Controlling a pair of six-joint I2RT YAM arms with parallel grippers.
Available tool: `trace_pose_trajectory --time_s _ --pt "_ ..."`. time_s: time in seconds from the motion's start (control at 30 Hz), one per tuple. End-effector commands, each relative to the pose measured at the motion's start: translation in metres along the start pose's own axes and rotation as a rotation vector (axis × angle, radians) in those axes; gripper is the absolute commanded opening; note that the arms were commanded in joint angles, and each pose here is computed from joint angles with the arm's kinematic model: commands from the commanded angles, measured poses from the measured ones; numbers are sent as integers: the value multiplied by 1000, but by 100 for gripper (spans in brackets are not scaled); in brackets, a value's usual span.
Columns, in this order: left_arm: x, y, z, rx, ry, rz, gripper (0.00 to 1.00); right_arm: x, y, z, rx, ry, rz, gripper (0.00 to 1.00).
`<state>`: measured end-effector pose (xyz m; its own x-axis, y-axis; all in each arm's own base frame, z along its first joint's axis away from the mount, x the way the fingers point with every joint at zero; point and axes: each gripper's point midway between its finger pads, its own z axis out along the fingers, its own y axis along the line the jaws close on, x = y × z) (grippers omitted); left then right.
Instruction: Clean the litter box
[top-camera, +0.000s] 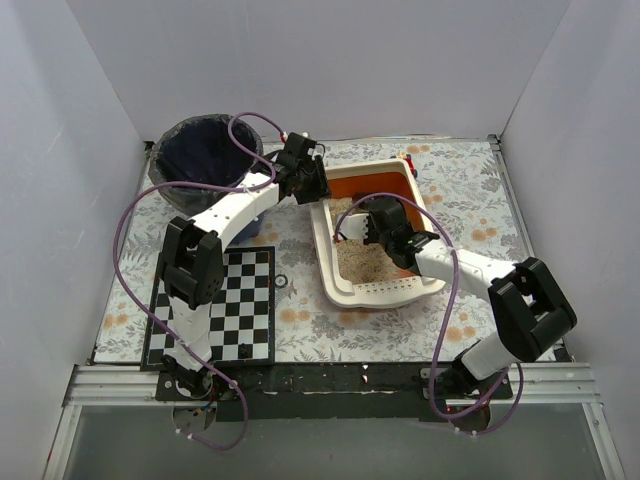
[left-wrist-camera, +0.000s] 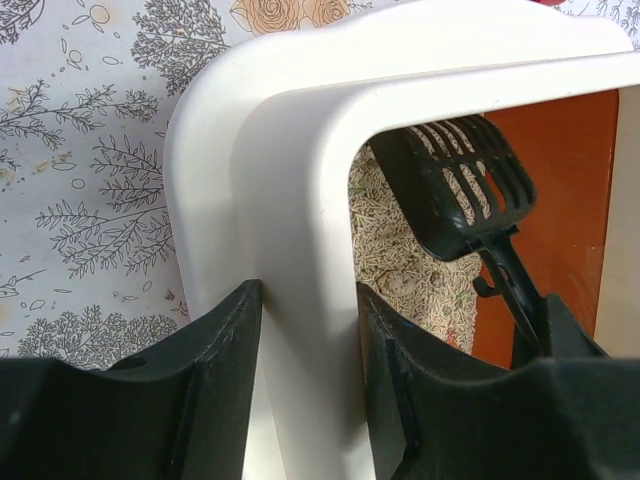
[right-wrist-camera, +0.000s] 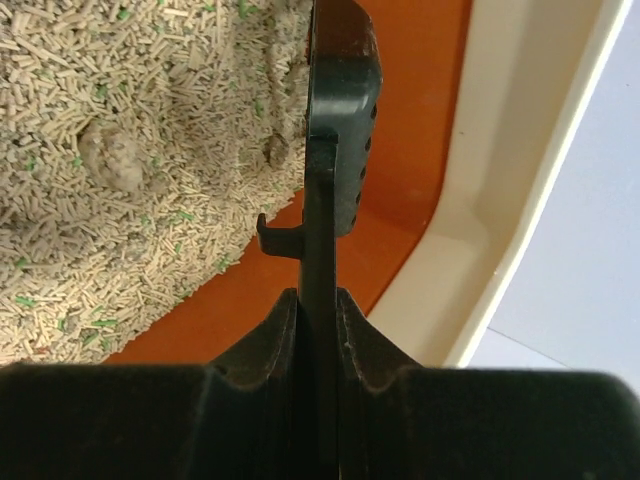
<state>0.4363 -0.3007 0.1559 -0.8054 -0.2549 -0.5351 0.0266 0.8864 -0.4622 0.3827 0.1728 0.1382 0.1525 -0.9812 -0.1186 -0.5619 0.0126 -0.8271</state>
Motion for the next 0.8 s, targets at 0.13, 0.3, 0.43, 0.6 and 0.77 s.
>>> trace_pose_trajectory --time_s 0.13,0.3,0.43,0.6,0.77 --pt "-20 -28 -12 100 -68 58 33 -27 8 -7 -90 -104 21 1" --pt "-22 -27 -12 105 -84 81 32 -42 33 -51 -192 -201 28 1" --pt "-22 -29 -13 120 -85 98 33 -40 17 -70 -108 -204 47 1" --pt "-19 -35 -16 166 -80 117 34 -46 -25 -65 95 -217 48 1" --pt "-13 -44 -16 224 -50 142 34 -59 -47 -46 145 -226 24 1"
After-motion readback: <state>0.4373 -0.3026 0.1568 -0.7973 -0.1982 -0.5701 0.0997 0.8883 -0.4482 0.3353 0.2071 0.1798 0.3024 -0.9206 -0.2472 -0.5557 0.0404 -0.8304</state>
